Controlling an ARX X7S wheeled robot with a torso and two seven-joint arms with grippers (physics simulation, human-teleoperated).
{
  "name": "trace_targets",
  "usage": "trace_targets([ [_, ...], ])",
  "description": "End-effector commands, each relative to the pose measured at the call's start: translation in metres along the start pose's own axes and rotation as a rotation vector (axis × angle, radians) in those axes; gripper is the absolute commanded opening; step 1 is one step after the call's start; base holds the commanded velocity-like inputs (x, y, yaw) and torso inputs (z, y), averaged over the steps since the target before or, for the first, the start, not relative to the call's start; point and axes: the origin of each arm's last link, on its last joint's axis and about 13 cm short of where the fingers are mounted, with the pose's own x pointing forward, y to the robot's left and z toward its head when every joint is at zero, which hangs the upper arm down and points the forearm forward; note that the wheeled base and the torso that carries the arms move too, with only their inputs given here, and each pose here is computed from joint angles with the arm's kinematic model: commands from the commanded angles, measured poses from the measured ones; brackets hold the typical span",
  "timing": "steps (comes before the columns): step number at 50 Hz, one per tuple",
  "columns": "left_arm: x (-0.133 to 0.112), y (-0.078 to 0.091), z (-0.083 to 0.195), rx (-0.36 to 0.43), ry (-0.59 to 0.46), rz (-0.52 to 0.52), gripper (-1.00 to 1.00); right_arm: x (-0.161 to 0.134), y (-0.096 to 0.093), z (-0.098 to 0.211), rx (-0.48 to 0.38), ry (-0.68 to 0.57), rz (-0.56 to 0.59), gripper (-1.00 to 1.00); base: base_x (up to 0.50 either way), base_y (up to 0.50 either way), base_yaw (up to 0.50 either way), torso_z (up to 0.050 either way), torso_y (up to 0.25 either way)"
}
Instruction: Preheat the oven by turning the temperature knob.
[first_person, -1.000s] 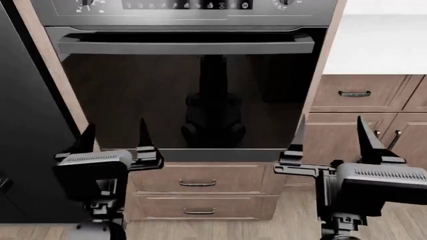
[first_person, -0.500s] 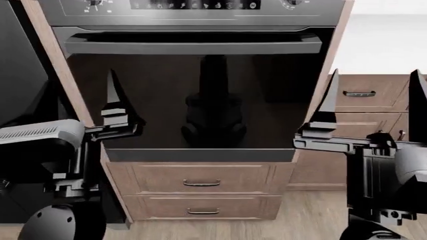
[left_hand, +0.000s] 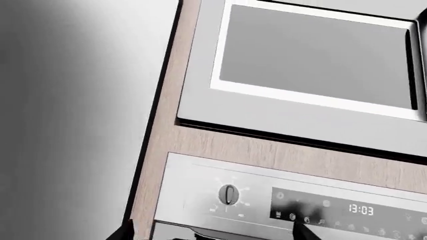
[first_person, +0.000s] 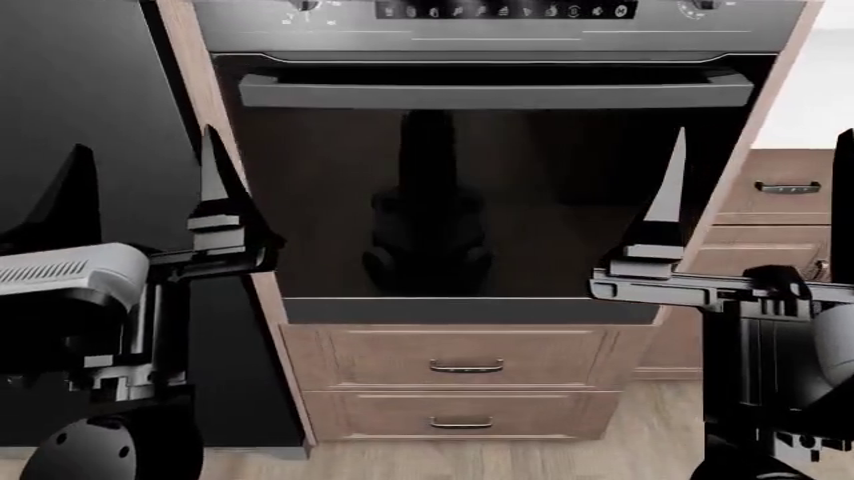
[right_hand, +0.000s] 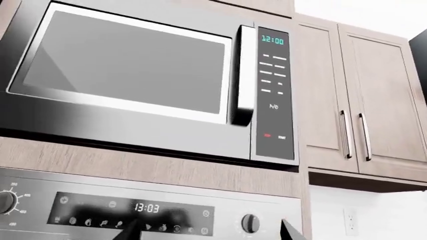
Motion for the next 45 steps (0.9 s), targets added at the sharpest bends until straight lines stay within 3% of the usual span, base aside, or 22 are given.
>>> trace_targets([
  [1,-0.0015,0.0001,0.0009,0.002,-0.004,-0.005,1.00,-0.0008,0.0007,0.0019,0.002,-0.006,0.002,1.00,0.00,0.45,0.00,0.000,0.000],
  [13,-0.0030,-0.0015,0.0009,-0.001,-0.007,-0.019,1.00,-0.0007,0.0001,0.0013,-0.002,-0.003,0.002,1.00,0.00,0.23,0.00,0.000,0.000],
  [18,-0.0066,-0.0018,0.0000,-0.052,0.020,-0.073,1.00,-0.0006,0.0001,0.0007,0.002,0.000,0.001,1.00,0.00,0.00,0.00,0.005,0.000],
  [39,-0.0098,0.0012,0.0072,-0.073,0.031,-0.092,1.00,-0.0012,0.0006,-0.0002,0.001,0.014,0.006,1.00,0.00,0.00,0.00,0.049,0.000],
  [45,-0.0057,0.0021,0.0057,-0.034,0.049,-0.047,1.00,-0.0007,0.0021,-0.0010,-0.012,0.020,0.011,1.00,0.00,0.00,0.00,0.046,0.000],
])
